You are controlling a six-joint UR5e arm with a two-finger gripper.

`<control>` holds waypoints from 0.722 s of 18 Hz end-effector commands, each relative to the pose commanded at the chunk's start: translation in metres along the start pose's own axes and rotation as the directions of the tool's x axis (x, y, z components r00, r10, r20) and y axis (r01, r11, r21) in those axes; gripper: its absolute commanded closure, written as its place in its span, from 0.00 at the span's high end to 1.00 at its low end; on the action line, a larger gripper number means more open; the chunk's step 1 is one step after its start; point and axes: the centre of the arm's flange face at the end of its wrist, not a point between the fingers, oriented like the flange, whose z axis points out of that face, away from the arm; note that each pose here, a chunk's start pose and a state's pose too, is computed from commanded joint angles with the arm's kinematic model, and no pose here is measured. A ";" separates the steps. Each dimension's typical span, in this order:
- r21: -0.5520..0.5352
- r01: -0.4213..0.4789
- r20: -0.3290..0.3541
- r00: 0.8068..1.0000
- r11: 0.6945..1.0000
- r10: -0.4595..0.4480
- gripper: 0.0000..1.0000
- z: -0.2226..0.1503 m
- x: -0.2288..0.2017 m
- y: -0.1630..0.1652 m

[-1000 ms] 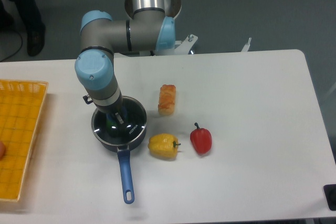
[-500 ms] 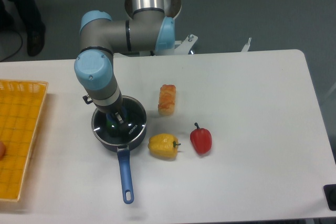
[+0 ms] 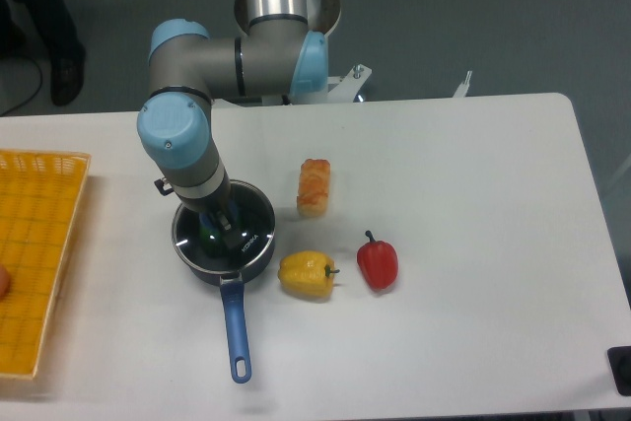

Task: Close the pot lid

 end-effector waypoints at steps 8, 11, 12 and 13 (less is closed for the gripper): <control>0.045 0.112 0.067 0.991 0.993 -0.115 1.00 -0.048 -0.032 0.063; 0.039 0.099 0.064 0.993 0.994 -0.101 1.00 -0.058 -0.052 0.106; 0.031 0.073 0.049 0.996 0.997 -0.074 1.00 -0.061 -0.061 0.123; 0.026 0.047 0.039 0.998 0.999 -0.048 1.00 -0.066 -0.069 0.144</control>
